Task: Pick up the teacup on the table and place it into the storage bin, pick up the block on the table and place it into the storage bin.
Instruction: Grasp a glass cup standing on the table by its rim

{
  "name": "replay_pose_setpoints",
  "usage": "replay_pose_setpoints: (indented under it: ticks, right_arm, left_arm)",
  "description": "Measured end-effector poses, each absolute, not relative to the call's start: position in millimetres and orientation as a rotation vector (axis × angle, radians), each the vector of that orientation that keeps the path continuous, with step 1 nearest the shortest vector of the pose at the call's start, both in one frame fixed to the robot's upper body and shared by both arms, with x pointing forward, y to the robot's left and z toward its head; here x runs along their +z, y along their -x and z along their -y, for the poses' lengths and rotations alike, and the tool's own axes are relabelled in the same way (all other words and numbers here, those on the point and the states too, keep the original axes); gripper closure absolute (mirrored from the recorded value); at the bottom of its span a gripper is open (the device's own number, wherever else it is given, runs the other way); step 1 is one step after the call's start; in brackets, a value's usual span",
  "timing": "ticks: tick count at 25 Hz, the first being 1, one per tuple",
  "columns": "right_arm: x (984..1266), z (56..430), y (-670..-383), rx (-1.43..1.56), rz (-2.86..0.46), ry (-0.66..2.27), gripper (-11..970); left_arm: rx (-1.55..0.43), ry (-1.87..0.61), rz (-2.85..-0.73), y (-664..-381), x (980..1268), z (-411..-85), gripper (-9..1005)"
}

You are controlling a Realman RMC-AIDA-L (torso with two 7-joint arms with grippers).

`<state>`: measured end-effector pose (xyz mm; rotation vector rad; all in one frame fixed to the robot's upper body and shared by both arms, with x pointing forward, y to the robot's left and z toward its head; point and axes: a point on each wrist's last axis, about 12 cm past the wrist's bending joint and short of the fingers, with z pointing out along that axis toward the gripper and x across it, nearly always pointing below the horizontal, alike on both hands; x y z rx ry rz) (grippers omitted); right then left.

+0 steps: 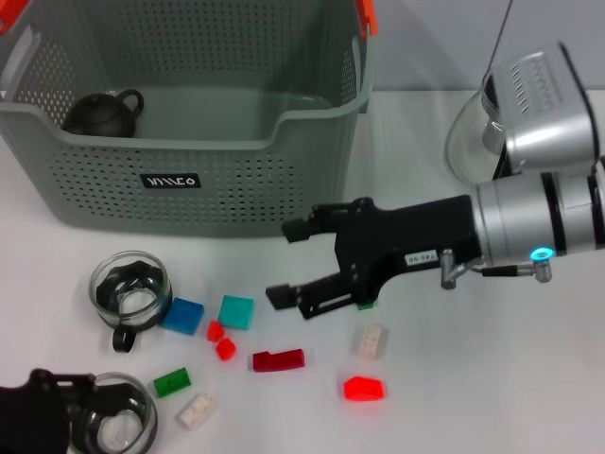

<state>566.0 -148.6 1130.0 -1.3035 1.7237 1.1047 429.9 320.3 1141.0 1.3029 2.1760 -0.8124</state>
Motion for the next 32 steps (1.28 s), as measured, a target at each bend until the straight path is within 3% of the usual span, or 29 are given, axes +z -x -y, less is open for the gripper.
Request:
replay_pose_setpoints:
  ticks: [12, 25, 32]
  right_arm:
    - [1108.2, 133.1, -551.5, 1.053, -1.756, 1.539, 12]
    - [1109.4, 129.6, -557.1, 1.029, -1.755, 1.486, 12]
    - [1108.6, 131.2, -559.3, 1.011, -1.764, 1.465, 12]
  left_arm:
    - [-0.856, -1.358, -2.357, -436.5, 1131.7, -298.6, 182]
    - [-0.735, -1.445, -2.403, -456.2, 1135.2, -295.5, 185]
    - [-0.648, -1.499, -2.433, -466.6, 1123.2, -290.2, 186]
